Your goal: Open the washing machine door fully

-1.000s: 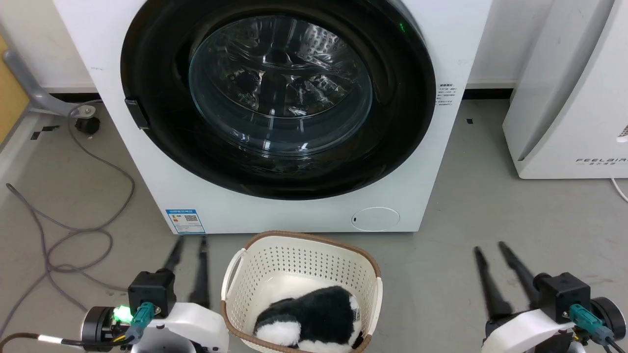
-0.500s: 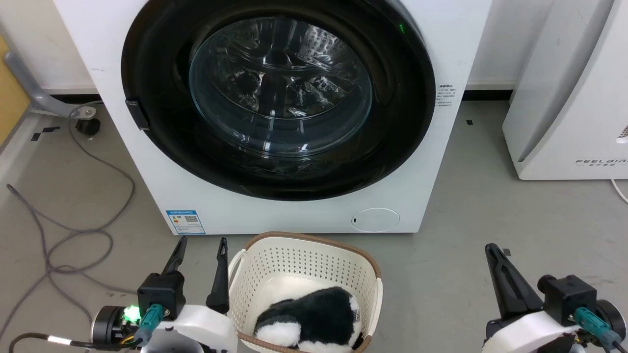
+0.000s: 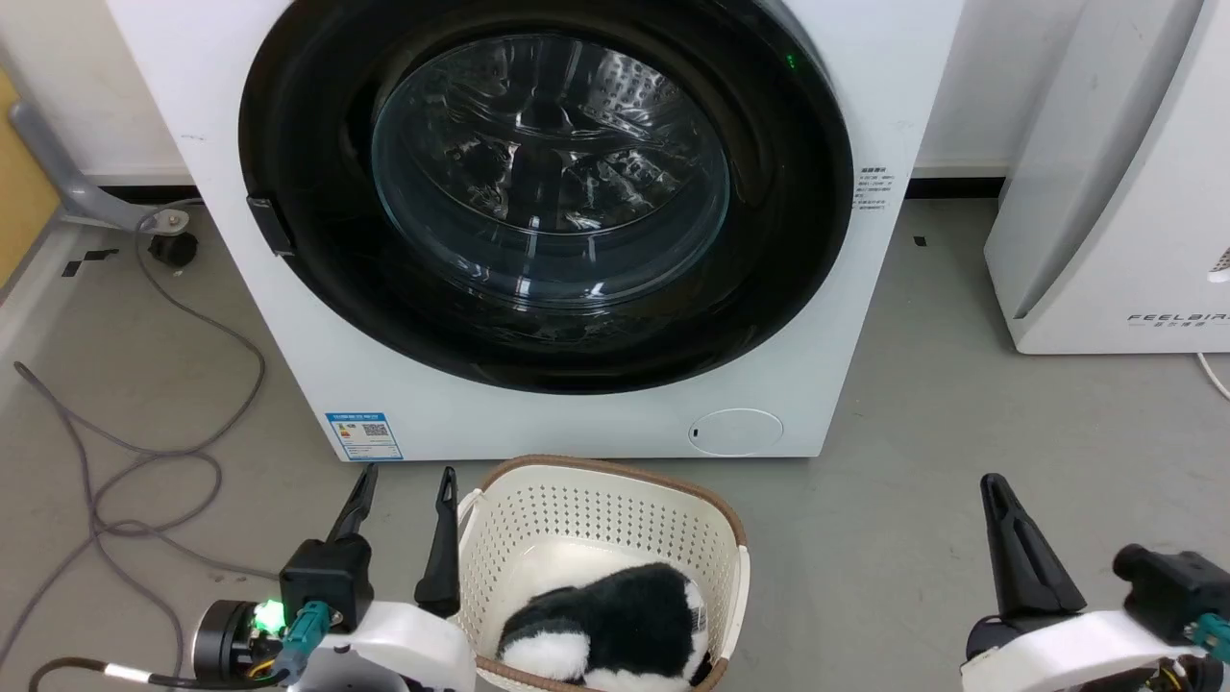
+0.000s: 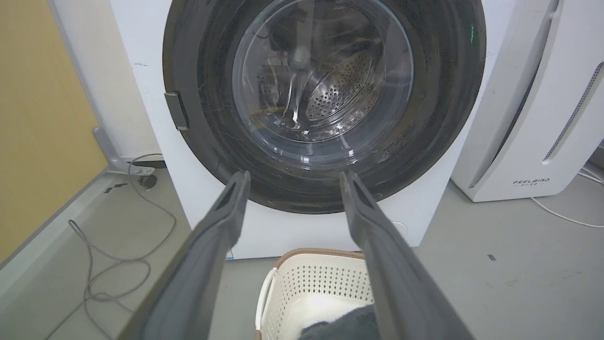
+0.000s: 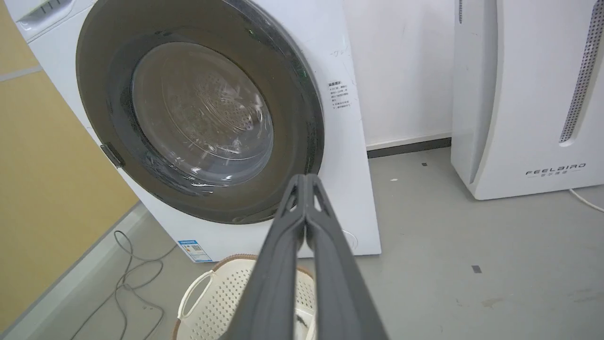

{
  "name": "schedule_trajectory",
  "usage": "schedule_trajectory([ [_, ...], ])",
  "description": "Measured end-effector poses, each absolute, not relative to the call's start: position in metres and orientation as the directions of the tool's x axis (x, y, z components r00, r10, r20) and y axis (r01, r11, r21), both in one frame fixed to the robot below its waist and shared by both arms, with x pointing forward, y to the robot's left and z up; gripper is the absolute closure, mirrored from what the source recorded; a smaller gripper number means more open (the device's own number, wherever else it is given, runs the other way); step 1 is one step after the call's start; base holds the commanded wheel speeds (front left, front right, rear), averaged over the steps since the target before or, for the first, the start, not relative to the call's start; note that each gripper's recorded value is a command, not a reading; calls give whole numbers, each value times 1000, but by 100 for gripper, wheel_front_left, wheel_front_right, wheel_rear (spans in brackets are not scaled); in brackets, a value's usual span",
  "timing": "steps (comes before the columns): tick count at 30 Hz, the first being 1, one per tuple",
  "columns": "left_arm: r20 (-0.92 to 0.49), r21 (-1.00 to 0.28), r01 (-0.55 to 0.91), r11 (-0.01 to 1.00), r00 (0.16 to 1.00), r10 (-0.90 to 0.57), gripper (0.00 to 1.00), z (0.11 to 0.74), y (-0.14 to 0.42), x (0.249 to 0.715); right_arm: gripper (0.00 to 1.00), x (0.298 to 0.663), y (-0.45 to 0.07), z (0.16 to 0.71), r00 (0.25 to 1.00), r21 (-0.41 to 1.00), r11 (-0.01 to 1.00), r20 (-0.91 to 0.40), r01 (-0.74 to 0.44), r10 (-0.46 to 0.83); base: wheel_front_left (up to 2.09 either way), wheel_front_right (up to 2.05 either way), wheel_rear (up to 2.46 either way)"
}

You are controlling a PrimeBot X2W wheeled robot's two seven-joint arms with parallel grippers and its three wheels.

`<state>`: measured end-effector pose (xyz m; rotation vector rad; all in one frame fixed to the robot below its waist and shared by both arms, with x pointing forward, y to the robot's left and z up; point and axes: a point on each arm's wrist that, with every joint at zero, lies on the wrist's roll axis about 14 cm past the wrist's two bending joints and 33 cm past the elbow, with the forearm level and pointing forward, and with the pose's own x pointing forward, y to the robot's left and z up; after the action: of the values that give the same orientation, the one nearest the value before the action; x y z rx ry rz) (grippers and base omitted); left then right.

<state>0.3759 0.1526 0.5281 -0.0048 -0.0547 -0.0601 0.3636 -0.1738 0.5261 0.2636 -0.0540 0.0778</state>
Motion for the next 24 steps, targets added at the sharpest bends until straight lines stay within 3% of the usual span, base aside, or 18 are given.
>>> schedule_trajectory([
  [16, 72, -8, 83, 997, 994, -82, 0, 529, 142, 377, 100, 384, -185, 540, 992, 543, 837, 126, -71, 2, 0, 0, 0],
  [24, 88, -25, 89, 996, 992, -86, 0, 532, 138, 380, 100, 408, -205, 551, 985, 696, 716, 155, -52, -79, 0, 0, 0],
])
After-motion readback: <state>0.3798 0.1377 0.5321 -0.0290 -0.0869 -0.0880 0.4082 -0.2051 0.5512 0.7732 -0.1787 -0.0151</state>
